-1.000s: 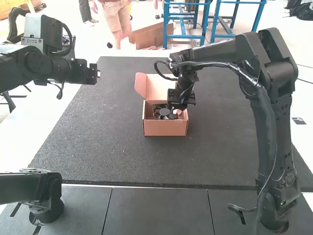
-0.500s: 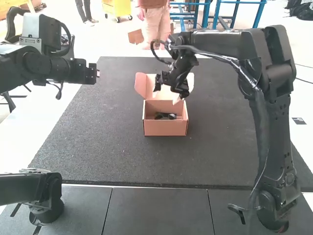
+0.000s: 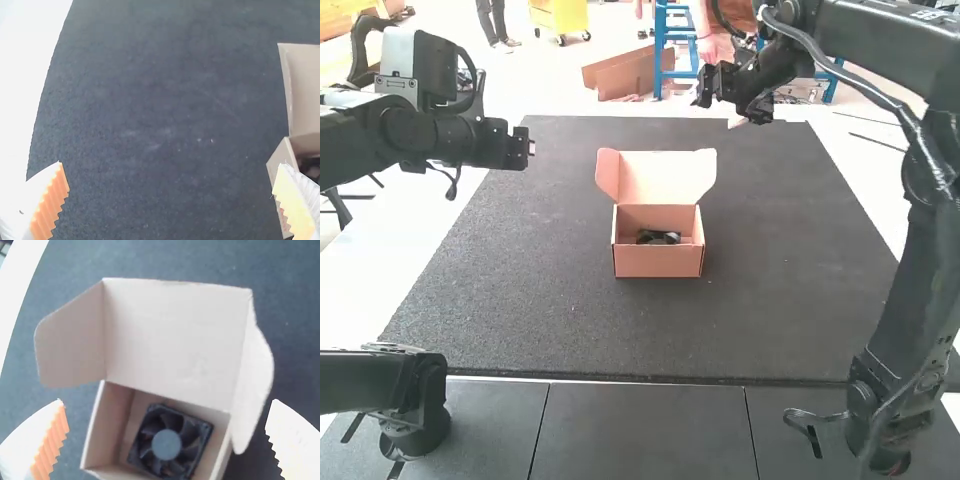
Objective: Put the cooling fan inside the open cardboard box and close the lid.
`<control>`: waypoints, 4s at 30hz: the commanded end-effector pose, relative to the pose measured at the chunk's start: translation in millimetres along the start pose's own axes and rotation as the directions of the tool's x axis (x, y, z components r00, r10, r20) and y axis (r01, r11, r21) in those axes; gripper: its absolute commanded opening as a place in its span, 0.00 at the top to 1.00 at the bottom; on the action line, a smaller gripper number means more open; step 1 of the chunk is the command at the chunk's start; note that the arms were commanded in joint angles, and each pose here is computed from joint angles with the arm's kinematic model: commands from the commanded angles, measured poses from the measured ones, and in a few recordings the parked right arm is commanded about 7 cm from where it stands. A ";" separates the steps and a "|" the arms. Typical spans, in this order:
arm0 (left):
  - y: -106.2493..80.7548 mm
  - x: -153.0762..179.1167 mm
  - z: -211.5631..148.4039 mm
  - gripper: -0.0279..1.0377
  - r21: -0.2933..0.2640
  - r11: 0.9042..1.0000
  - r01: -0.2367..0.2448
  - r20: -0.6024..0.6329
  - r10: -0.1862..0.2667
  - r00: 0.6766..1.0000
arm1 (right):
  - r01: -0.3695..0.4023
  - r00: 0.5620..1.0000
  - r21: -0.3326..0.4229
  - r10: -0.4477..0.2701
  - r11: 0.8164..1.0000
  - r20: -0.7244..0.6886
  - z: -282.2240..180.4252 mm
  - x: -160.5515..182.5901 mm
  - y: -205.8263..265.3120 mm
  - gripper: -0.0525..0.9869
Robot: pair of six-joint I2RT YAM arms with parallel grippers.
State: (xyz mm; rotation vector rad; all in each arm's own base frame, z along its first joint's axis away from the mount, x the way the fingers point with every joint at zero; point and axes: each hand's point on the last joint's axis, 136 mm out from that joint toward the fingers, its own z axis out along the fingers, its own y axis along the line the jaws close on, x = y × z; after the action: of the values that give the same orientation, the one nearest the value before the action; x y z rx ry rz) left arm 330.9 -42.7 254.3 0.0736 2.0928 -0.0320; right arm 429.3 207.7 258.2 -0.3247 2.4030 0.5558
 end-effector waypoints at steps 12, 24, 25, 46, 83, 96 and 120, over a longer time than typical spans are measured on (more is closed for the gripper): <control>-15.7 -4.4 55.1 0.07 0.018 1.000 -0.001 -0.029 0.002 1.000 | 0.100 0.962 0.098 -0.121 0.990 0.243 -9.1 27.9 -31.9 0.08; -19.3 -17.6 127.7 0.07 -0.021 1.000 -0.001 -0.038 0.000 0.999 | 0.072 0.978 0.088 -0.088 0.993 0.191 27.8 26.7 -51.3 0.08; -18.9 -17.7 132.7 0.07 -0.027 1.000 -0.002 -0.041 0.001 0.999 | 0.071 0.979 0.085 -0.085 0.994 0.183 30.0 26.5 -51.9 0.08; -96.7 -28.1 166.4 0.06 0.140 0.990 -0.031 -0.048 0.038 0.998 | 0.005 1.000 -0.061 -0.007 0.998 -0.025 65.9 34.1 -45.8 0.08; -117.7 -16.1 163.3 0.06 0.190 0.981 -0.042 -0.078 0.058 0.995 | 0.024 0.998 -0.100 -0.030 0.995 -0.060 76.7 45.6 -24.9 0.96; -120.4 8.4 151.6 0.06 0.195 0.980 -0.040 -0.172 0.074 0.982 | 0.061 0.990 -0.130 -0.077 0.990 -0.119 66.1 76.9 0.8 0.97; -125.9 46.3 104.4 0.06 0.240 0.968 -0.073 -0.186 0.120 0.975 | 0.064 0.968 -0.120 -0.091 0.991 -0.234 56.9 147.4 4.2 0.96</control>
State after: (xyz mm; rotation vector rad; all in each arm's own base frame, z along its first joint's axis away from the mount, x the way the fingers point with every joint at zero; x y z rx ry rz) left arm 396.2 -166.0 148.9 0.3204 2.3095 -0.1874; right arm 353.4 222.1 120.5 -0.5266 2.5979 0.6575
